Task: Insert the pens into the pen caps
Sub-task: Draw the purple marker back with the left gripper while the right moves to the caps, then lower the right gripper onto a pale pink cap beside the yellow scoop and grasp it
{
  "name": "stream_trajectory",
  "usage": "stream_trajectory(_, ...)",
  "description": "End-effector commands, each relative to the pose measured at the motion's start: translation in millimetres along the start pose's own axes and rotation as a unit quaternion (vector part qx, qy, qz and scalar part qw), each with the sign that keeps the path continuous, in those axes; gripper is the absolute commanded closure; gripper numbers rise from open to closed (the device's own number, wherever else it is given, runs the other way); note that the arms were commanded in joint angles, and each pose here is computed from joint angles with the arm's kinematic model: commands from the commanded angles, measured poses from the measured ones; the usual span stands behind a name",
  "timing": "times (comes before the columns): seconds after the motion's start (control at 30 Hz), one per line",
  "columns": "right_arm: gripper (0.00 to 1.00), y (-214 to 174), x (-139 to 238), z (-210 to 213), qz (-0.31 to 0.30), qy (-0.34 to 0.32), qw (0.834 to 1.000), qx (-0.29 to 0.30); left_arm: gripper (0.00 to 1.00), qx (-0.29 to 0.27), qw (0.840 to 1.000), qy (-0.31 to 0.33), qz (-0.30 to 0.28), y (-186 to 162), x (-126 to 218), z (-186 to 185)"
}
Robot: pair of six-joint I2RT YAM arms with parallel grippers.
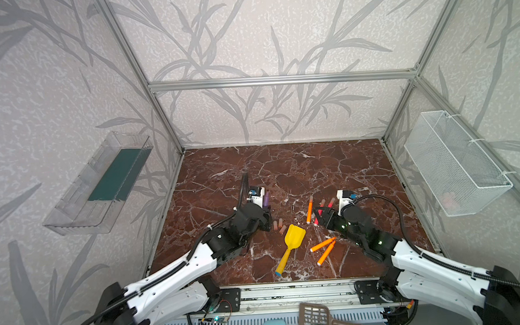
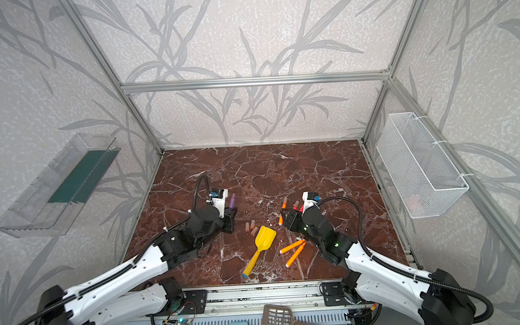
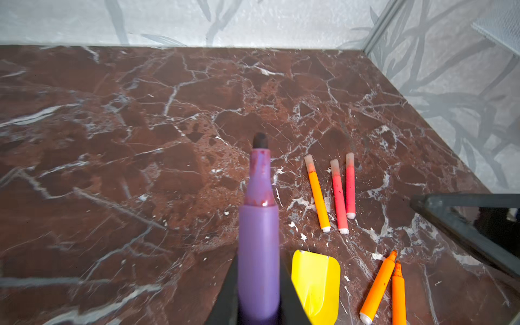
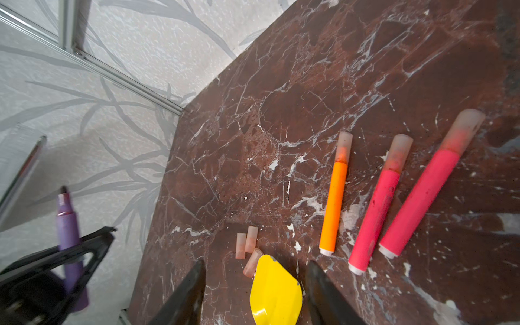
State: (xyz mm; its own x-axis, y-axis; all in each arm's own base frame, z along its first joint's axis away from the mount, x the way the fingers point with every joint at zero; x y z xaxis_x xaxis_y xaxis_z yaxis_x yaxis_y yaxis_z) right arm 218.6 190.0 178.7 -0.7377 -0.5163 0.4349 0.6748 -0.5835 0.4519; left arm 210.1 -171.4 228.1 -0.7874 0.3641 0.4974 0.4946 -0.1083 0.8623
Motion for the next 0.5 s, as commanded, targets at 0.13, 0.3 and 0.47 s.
stream_trajectory(0.13,0.45,-13.7,-22.1,14.0,0.069,-0.06,0.988,0.127,1.0,0.062,0.993,0.095,0.009,32.5,68.3,39.6)
stream_trajectory(0.3,0.46,-25.3,-35.4,24.1,0.082,-0.096,0.975,0.18,1.0,0.037,0.979,0.189,-0.062,51.0,59.2,58.4)
stream_trajectory(0.47,0.47,-39.2,-58.8,30.2,0.103,-0.128,0.963,0.213,1.0,0.001,0.966,0.246,-0.078,21.9,32.5,73.2)
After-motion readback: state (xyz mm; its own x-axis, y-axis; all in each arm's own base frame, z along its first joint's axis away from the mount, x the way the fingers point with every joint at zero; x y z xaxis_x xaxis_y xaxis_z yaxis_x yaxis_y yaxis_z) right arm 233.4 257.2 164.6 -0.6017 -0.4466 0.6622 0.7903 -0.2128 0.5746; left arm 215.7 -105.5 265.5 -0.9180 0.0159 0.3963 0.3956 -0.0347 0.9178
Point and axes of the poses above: each gripper's point midway between its finger pads, its own x axis back along the fingers, its own z axis along the line the jaws close on, y = z × x, the point moved 5 cm from there along x, back along the fingers, and after that the axes turned 11 degrees about -x, right-handed, at the moved point
